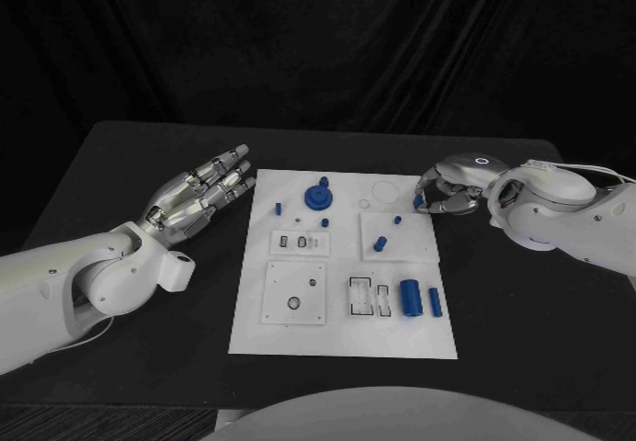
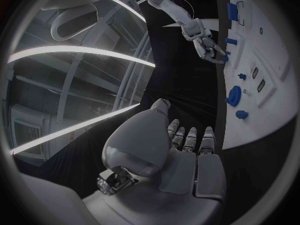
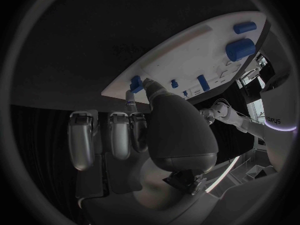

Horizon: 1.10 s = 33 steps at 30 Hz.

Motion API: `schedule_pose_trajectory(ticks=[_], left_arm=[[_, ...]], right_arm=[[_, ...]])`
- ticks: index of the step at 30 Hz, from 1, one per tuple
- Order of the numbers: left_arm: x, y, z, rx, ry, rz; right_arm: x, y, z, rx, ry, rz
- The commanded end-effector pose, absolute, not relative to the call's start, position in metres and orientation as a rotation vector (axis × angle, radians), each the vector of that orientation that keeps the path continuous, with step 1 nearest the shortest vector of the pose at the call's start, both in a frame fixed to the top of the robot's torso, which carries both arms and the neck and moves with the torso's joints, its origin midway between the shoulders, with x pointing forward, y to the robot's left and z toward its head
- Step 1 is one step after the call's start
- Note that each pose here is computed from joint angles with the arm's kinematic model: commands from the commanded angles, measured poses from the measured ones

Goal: Assemble the parts on the task board

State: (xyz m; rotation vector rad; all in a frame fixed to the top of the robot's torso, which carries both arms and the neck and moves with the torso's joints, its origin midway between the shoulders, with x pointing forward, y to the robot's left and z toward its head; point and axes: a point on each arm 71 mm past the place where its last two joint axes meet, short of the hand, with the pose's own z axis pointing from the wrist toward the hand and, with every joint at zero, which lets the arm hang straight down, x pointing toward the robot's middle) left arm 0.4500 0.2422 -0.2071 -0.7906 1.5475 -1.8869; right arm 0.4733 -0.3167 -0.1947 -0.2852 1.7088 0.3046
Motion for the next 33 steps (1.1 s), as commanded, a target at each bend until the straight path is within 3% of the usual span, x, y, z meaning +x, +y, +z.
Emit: schedule_pose_trajectory(ticks=[1,33], left_arm=[[0.4490,0.2412,-0.2062,-0.776,1.550,-1.909],[0.4486,0.2411,-0.2073,-0.782,1.571,-1.910]], right_arm=[[0.4738,-0.3180,-0.1960,-0.271,1.712,0.284],[0.4752,-0.3111,-0.1941,-0.263,1.655,0.309]])
